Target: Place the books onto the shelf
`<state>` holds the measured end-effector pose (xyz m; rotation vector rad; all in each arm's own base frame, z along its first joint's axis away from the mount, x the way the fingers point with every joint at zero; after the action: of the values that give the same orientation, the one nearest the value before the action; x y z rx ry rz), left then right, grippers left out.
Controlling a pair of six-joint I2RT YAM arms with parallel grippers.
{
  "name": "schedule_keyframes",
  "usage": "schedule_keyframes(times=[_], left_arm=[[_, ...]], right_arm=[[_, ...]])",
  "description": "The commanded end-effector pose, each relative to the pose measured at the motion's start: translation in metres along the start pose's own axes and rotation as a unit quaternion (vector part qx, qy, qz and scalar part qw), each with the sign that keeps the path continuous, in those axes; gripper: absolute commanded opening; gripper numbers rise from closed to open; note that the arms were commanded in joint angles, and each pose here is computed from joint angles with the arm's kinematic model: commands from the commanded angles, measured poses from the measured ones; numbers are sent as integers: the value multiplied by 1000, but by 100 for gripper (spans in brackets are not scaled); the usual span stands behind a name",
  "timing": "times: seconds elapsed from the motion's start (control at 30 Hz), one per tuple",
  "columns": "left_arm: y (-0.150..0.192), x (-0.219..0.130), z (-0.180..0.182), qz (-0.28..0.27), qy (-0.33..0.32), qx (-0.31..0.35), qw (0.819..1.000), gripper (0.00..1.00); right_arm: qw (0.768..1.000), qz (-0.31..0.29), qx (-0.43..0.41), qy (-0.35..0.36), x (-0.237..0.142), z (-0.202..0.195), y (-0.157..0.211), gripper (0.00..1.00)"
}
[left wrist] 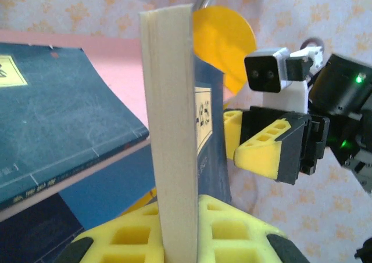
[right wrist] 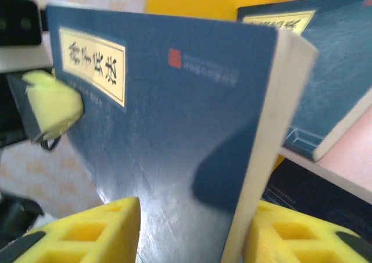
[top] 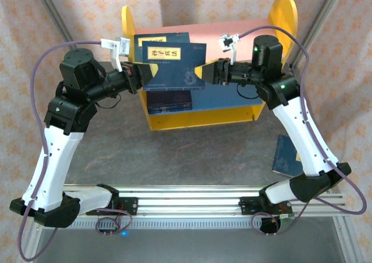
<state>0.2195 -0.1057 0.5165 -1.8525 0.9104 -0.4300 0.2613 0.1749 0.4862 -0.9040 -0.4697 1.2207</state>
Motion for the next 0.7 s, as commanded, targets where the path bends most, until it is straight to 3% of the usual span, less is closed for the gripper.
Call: schedule_keyframes(times=[0.0, 0.17, 0.4, 0.57, 0.67], left_arm=[[-29, -9, -10, -99, 11, 8, 995, 0], [-44, -6, -9, -139, 28, -8, 990, 0], [-63, 9, -4, -164, 70, -28, 984, 0], [-68, 16, 0, -167, 81, -32, 982, 0], [-69, 20, 4, -163, 81, -36, 983, 0]], right_arm=[[997, -78, -2, 25, -8, 12, -25, 61], [992, -111, 23, 50, -6, 7, -33, 80], [992, -118, 42, 31, 8, 3, -54, 84], [992, -117, 53, 0, 18, 4, -69, 73], [991, -120, 58, -4, 21, 2, -73, 55]])
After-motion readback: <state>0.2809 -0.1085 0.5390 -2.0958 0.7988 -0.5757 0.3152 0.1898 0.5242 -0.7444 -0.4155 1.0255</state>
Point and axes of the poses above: each hand's point on the last joint's axis, 136 mm out from that joint toward the fingers, its own x axis out along the fingers, its own z axis along the line the jaws close on, y = z × x, the point moved 10 cm from there along -x, back along the fingers, and after that the axes turned 4 degrees about x, right-handed, at the moved point
